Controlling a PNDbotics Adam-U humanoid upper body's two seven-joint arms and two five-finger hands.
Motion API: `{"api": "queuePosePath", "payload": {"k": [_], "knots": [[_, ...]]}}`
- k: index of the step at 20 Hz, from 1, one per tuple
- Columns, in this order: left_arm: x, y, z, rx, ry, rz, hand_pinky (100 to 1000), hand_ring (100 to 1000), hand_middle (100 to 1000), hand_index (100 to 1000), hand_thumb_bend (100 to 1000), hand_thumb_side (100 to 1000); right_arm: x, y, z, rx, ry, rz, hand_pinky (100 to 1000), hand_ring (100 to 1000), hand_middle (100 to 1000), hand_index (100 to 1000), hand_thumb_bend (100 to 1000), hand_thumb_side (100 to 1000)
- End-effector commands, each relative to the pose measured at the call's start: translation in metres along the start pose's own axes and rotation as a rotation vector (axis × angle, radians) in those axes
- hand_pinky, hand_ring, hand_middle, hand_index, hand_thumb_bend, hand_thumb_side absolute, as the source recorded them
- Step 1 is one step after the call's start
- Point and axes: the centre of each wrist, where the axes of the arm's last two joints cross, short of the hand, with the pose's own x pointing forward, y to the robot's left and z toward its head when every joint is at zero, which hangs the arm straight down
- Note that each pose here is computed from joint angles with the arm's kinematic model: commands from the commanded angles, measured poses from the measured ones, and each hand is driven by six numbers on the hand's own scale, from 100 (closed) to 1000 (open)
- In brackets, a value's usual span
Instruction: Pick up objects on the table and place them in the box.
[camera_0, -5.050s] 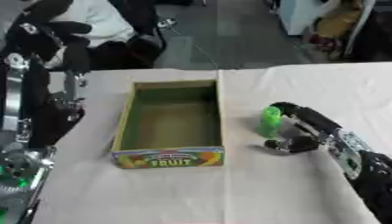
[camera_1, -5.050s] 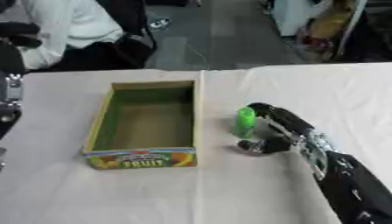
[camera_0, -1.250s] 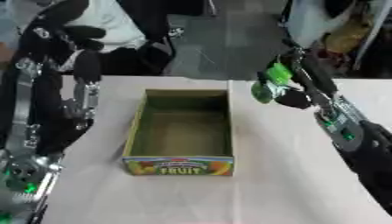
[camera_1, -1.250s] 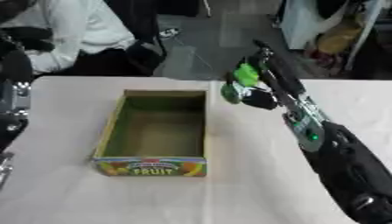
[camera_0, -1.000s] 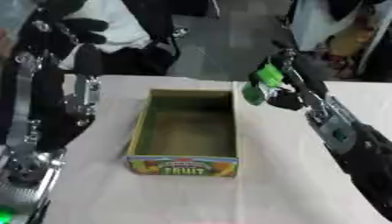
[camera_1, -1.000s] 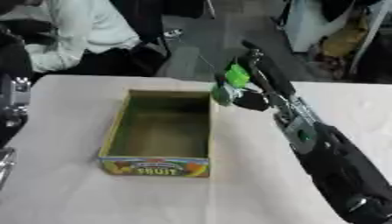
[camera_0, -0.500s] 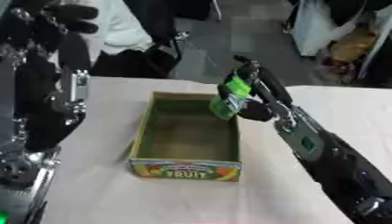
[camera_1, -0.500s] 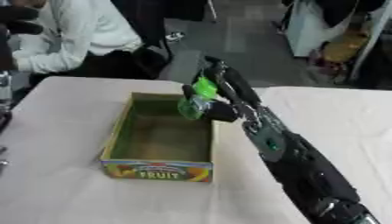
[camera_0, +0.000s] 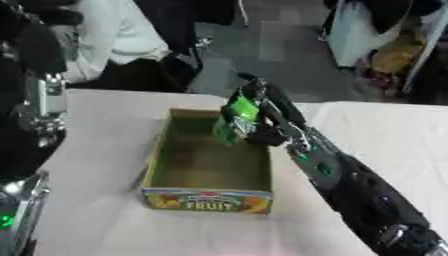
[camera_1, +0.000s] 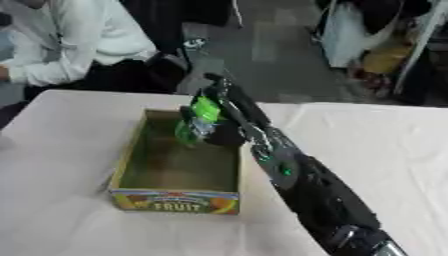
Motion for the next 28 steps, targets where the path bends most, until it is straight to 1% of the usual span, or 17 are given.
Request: {"api": "queuePosePath", "payload": {"k": [1, 2, 3, 4, 5, 6, 7, 8, 9, 11, 12, 13, 15, 16, 19, 23, 28], "knots": [[0.006, -0.003, -0.009, -0.007, -0.041, 0.022, 678, 692, 859, 888, 370, 526, 0.002, -0.010, -0.011, -0.031, -0.029, 0.011, 950, 100, 100, 136, 100, 791], [0.007, -0.003, -0.010, -0.009, -0.042, 0.020, 678, 691, 859, 888, 369, 528, 0.002, -0.009, -0.011, -0.037, -0.032, 0.000, 963, 100, 100, 148, 100, 813], [0.007, -0.004, -0.011, -0.012, -0.044, 0.025, 678, 691, 859, 888, 368, 529, 0.002, -0.008, -0.011, -0.043, -0.036, -0.013, 1000, 100, 100, 174, 100, 826], [0.007, -0.005, -0.011, -0.014, -0.046, 0.030, 678, 691, 859, 888, 368, 529, 0.002, -0.005, -0.011, -0.044, -0.048, -0.038, 1000, 100, 100, 235, 100, 865], [0.008, -0.006, -0.011, -0.015, -0.047, 0.033, 677, 691, 859, 888, 367, 530, 0.001, -0.002, -0.009, -0.033, -0.069, -0.073, 1000, 212, 479, 623, 100, 971], [0.008, -0.006, -0.011, -0.019, -0.047, 0.036, 677, 690, 859, 888, 365, 532, 0.001, 0.004, -0.007, 0.031, -0.105, -0.105, 1000, 507, 763, 853, 100, 1000], [0.008, -0.006, -0.011, -0.022, -0.047, 0.037, 677, 690, 859, 888, 366, 531, 0.000, 0.007, -0.005, 0.086, -0.130, -0.135, 1000, 410, 666, 782, 100, 1000], [0.008, -0.006, -0.011, -0.027, -0.047, 0.037, 677, 690, 859, 888, 364, 533, -0.003, 0.010, -0.002, 0.147, -0.143, -0.165, 1000, 667, 897, 965, 100, 1000], [0.008, -0.007, -0.011, -0.030, -0.047, 0.038, 677, 690, 859, 888, 364, 533, -0.006, 0.010, 0.000, 0.192, -0.150, -0.193, 1000, 670, 905, 971, 100, 1000], [0.008, -0.007, -0.011, -0.035, -0.047, 0.038, 677, 690, 859, 888, 364, 533, -0.010, 0.007, 0.002, 0.238, -0.156, -0.240, 1000, 683, 914, 984, 100, 1000], [0.008, -0.006, -0.011, -0.036, -0.047, 0.037, 677, 690, 859, 888, 364, 533, -0.011, 0.004, 0.003, 0.250, -0.158, -0.255, 1000, 738, 944, 1000, 100, 1000], [0.008, -0.006, -0.011, -0.036, -0.046, 0.037, 677, 690, 859, 888, 364, 533, -0.012, 0.002, 0.003, 0.258, -0.158, -0.264, 1000, 753, 955, 1000, 100, 1000], [0.008, -0.006, -0.011, -0.037, -0.046, 0.036, 677, 690, 859, 888, 365, 532, -0.013, -0.004, 0.003, 0.261, -0.154, -0.271, 1000, 765, 967, 1000, 100, 1000], [0.008, -0.006, -0.011, -0.037, -0.045, 0.034, 677, 690, 859, 888, 364, 533, -0.014, -0.007, 0.003, 0.259, -0.152, -0.267, 1000, 789, 978, 1000, 100, 1000], [0.007, -0.004, -0.009, -0.040, -0.037, 0.023, 676, 689, 859, 887, 362, 536, -0.016, -0.021, 0.004, 0.242, -0.144, -0.234, 1000, 795, 983, 1000, 100, 1000], [0.004, 0.001, -0.001, -0.057, -0.010, -0.009, 674, 688, 859, 887, 357, 540, -0.021, -0.051, 0.021, 0.197, -0.110, -0.181, 1000, 796, 981, 1000, 100, 1000], [0.000, 0.011, 0.010, -0.076, 0.031, -0.060, 670, 685, 859, 887, 346, 550, -0.025, -0.093, 0.057, 0.109, -0.030, -0.135, 1000, 789, 970, 1000, 100, 1000]]}}
